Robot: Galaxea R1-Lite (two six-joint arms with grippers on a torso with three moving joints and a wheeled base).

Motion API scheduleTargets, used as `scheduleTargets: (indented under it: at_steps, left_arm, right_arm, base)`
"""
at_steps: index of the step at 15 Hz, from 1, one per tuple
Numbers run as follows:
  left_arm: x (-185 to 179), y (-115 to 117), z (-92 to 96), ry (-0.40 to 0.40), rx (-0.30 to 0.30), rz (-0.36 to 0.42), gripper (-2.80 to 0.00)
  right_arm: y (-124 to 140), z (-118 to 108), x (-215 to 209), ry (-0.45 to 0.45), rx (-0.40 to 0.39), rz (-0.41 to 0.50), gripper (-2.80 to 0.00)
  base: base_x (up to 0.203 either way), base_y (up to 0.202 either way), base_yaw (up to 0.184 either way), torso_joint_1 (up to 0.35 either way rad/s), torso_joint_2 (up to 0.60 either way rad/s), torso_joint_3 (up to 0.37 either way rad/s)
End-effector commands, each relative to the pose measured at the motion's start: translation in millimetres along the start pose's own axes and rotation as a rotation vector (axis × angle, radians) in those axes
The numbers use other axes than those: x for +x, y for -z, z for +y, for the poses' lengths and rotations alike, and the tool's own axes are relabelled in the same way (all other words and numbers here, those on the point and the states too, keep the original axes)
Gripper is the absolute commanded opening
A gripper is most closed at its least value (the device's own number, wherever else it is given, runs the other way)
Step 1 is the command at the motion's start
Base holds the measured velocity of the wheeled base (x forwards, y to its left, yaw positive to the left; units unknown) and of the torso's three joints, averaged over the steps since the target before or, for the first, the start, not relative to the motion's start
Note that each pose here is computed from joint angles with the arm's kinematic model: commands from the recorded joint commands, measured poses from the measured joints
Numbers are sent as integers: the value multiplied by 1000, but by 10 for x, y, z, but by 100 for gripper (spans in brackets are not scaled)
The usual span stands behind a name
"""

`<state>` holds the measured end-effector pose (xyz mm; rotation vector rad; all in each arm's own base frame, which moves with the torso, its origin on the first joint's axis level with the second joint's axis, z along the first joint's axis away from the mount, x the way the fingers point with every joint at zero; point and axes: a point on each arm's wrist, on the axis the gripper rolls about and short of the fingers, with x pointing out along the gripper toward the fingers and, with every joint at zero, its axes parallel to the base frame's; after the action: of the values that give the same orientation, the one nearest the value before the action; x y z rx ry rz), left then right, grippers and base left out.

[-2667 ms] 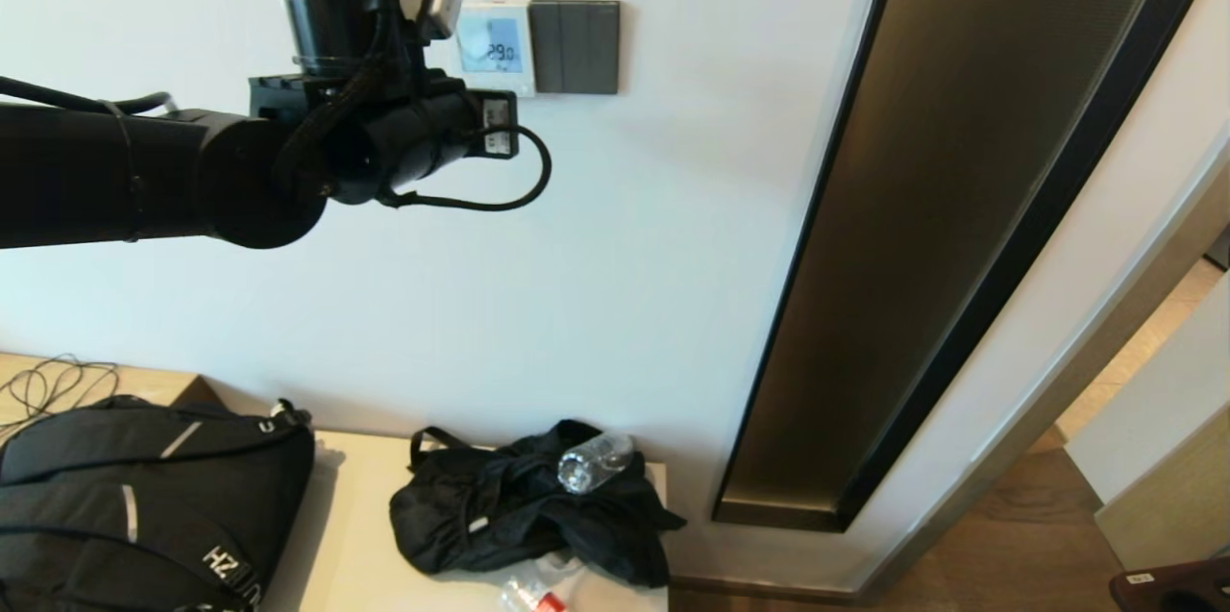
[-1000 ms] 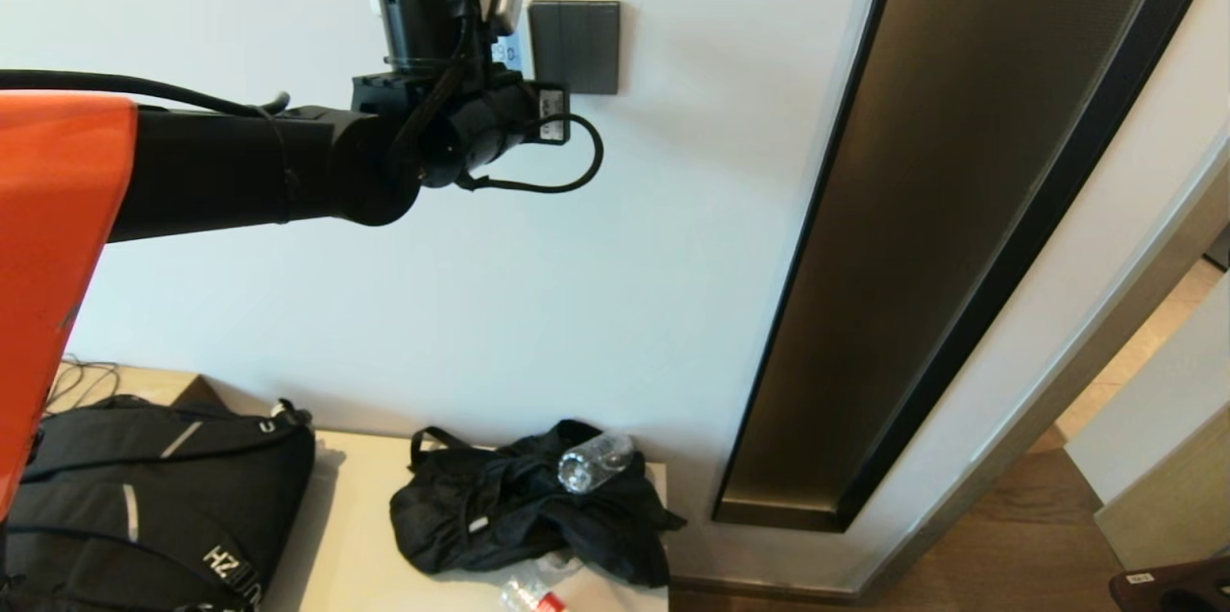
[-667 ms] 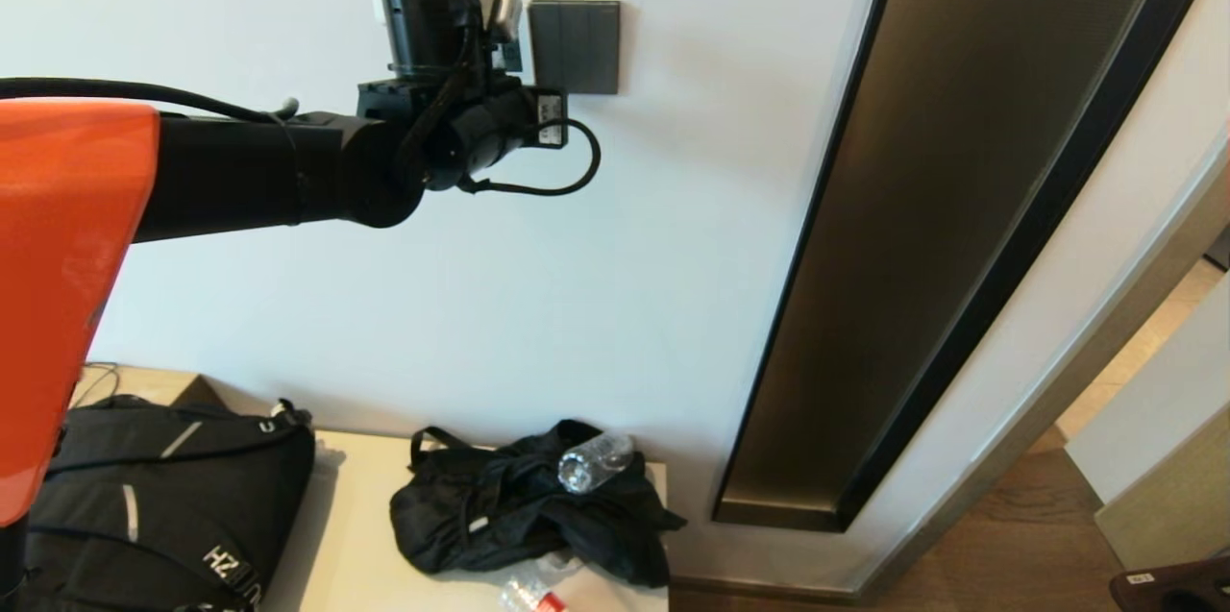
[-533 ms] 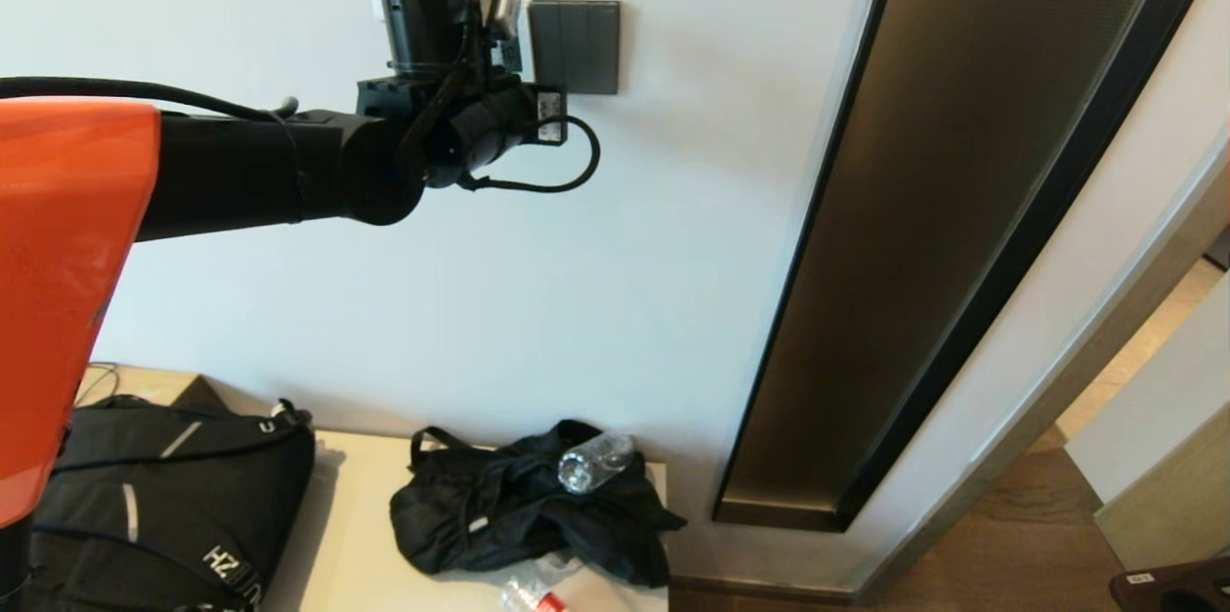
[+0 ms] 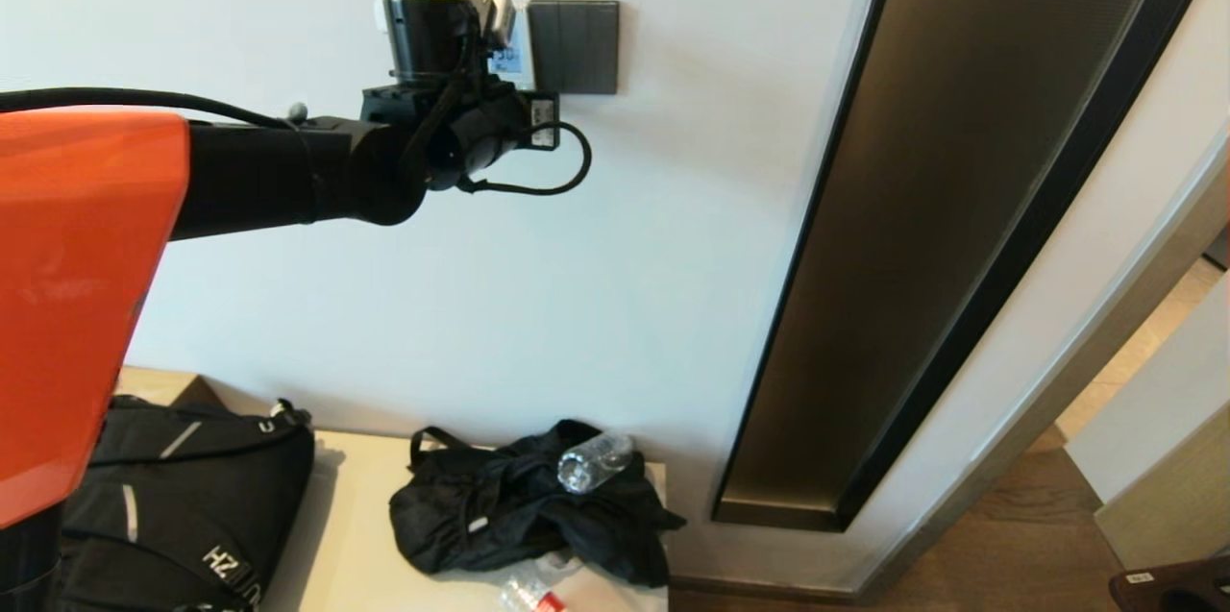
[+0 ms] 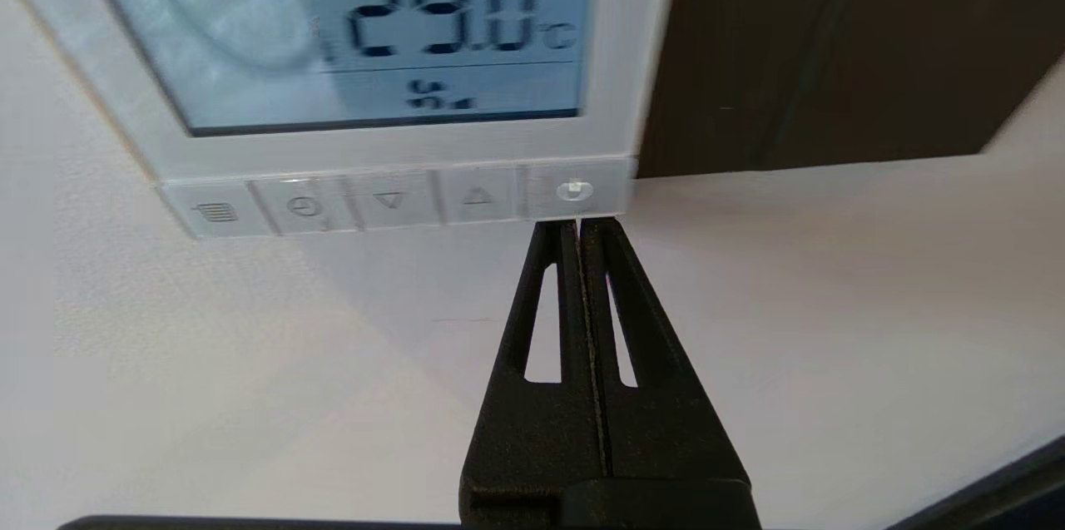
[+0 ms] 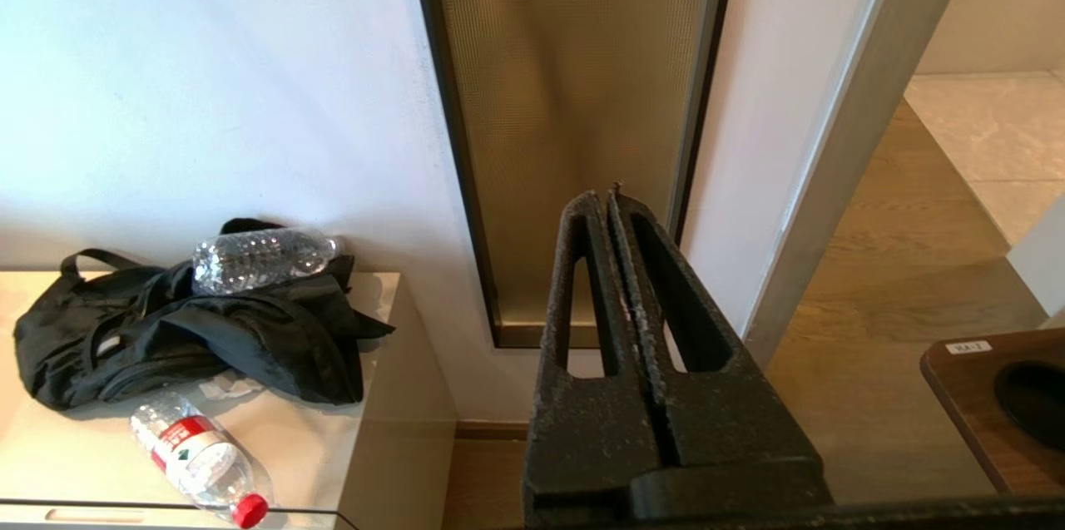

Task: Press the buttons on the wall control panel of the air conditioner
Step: Turn off the central air conditioner

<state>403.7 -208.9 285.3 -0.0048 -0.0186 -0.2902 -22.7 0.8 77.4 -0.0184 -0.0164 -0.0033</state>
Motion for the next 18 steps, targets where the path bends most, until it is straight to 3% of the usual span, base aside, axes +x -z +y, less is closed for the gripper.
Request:
scheduleTargets:
  at_steps: [1,18]
  left_arm:
    - [-1,-4,-2,1,-1,-3,-280]
    - [-219,-158,21,6,-8,-29,-280]
  right_arm:
    - [2,0,1,-1,0,1,-280]
    - [4,0,1,0,0,1,-280]
  base:
    - [0,0,0,0,0,0]
    - [0,0,0,0,0,0]
